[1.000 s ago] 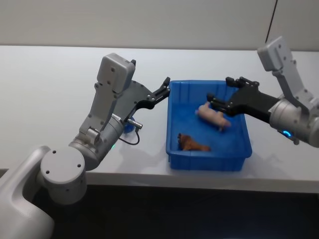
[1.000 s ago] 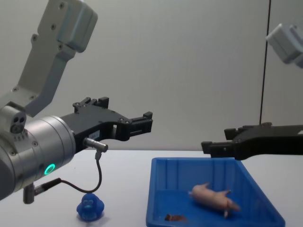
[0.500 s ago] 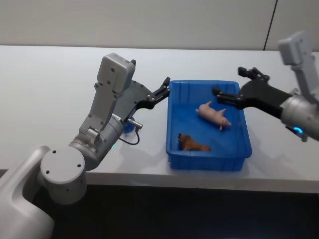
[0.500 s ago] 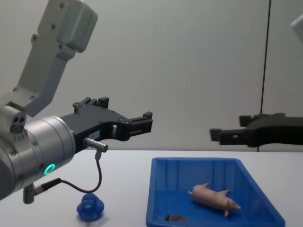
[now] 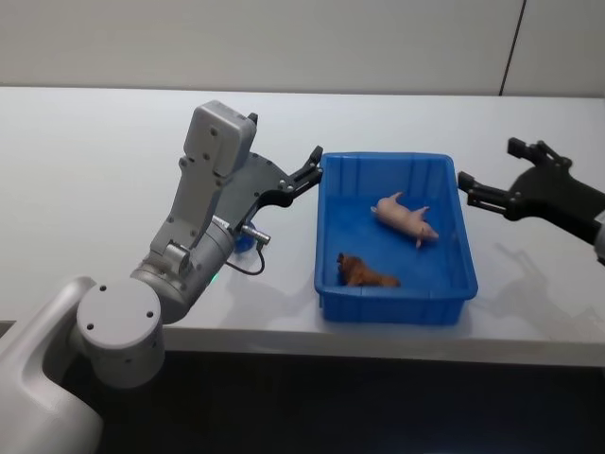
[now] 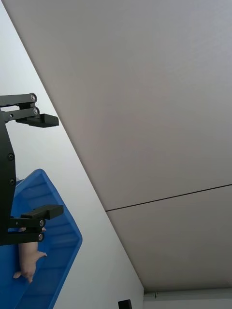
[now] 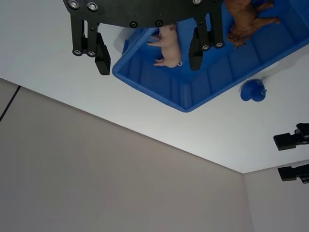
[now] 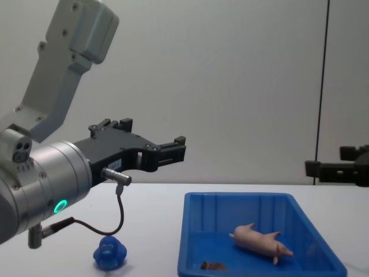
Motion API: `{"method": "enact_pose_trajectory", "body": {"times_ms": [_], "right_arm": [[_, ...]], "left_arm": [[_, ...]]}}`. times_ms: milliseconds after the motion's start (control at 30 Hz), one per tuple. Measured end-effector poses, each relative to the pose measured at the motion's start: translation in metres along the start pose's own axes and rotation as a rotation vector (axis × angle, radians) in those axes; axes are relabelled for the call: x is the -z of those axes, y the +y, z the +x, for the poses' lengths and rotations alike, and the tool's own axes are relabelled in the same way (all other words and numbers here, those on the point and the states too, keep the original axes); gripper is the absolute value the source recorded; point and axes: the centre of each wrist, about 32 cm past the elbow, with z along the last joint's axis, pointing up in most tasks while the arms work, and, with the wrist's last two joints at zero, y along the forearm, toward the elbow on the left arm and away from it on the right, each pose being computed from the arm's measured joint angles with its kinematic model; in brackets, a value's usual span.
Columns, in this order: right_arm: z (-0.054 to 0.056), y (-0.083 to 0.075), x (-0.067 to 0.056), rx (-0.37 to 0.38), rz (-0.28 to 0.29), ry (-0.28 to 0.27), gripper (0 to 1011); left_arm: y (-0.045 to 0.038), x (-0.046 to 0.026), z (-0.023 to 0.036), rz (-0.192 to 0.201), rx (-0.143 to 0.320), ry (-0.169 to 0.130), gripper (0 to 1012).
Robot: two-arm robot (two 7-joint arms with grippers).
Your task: Pick up the two dolls from the table and place them into the box.
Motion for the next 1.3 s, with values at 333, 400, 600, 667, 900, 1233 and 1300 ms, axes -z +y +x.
{"method": "enact_pose_trajectory", "body": {"times_ms": [333, 400, 600, 667, 900, 1233, 1300], "right_arm": [[0.007, -0.015, 0.005, 0.016, 0.0, 0.008, 1001], [0.007, -0.016, 0.005, 0.017, 0.0, 0.009, 1001], [0.009, -0.02, 0.006, 0.021, -0.001, 0.01, 1001], [0.009, -0.022, 0.007, 0.022, -0.001, 0.01, 1000], [0.01, -0.024, 0.007, 0.024, -0.001, 0.011, 1000], [0.011, -0.025, 0.008, 0.026, -0.002, 0.012, 1001], [0.011, -0.025, 0.008, 0.026, -0.001, 0.012, 1001]], "left_arm": [[0.002, 0.0018, 0.0021, 0.01, -0.011, -0.004, 1001], [0.0038, 0.0026, 0.0048, 0.023, -0.018, -0.006, 1001], [0.0085, 0.0051, 0.0114, 0.056, -0.031, -0.004, 1001], [0.0109, 0.0069, 0.0148, 0.073, -0.036, 0.001, 1001], [0.0164, 0.0197, 0.0274, 0.14, -0.028, 0.027, 1001], [0.0144, 0.0416, 0.0441, 0.21, 0.02, 0.065, 1001], [0.0123, 0.0474, 0.0474, 0.222, 0.033, 0.075, 1001]]}}
